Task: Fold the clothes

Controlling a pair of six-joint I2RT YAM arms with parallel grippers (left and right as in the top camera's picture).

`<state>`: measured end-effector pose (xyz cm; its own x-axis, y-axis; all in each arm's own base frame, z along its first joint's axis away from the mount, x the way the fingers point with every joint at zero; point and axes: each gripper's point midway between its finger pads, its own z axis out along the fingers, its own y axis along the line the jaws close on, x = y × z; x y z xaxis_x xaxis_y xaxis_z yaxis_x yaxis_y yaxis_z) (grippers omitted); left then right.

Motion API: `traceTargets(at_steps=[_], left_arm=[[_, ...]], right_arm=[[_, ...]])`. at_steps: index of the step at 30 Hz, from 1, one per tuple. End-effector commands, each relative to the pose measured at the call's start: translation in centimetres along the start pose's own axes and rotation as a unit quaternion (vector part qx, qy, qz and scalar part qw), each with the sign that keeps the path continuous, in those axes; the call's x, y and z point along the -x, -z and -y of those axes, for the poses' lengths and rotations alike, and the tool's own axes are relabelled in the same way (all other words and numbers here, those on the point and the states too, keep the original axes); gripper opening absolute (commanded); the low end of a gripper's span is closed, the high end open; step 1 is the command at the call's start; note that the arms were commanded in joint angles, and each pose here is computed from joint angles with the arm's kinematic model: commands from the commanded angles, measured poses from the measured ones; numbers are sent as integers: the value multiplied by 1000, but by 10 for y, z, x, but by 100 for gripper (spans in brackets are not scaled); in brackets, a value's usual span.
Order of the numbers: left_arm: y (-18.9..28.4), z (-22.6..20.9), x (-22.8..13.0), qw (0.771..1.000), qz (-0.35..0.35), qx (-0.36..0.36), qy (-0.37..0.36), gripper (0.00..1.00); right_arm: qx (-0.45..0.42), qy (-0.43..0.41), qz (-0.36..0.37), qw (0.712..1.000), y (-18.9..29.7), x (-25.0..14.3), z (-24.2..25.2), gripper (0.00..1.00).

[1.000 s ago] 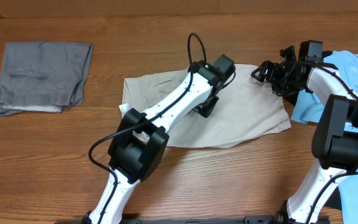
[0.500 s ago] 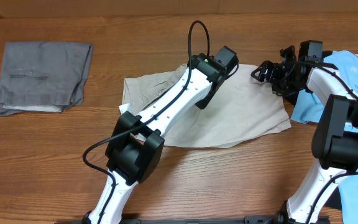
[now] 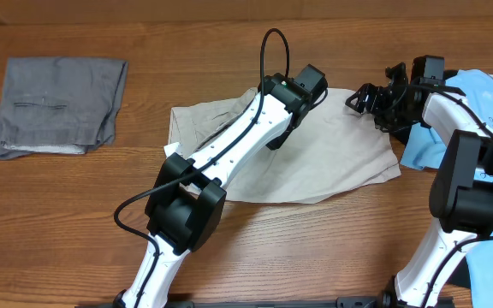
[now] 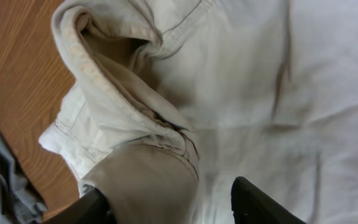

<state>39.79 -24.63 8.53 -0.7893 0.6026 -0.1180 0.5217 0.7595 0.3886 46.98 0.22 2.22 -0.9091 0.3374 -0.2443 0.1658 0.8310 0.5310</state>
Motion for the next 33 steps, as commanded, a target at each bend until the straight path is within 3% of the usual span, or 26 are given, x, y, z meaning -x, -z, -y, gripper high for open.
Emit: traceTargets(at_steps=[1, 5, 12, 16, 33], left_arm=[[16, 19, 6, 997, 17, -72, 1, 51], [12, 29, 0, 995, 6, -96, 7, 47], [-14, 23, -17, 998, -21, -65, 4, 54], [-24, 14, -22, 998, -30, -56, 25, 55], [-34, -10, -26, 996, -43, -53, 60, 54]], right_arm=[[-23, -7, -11, 1000, -4, -8, 8, 91], [-23, -7, -12, 1000, -4, -9, 8, 91], [-18, -2, -12, 1000, -4, -8, 6, 92], [23, 44, -17, 999, -2, -9, -9, 85], [6, 53, -3, 999, 63, 42, -42, 84]])
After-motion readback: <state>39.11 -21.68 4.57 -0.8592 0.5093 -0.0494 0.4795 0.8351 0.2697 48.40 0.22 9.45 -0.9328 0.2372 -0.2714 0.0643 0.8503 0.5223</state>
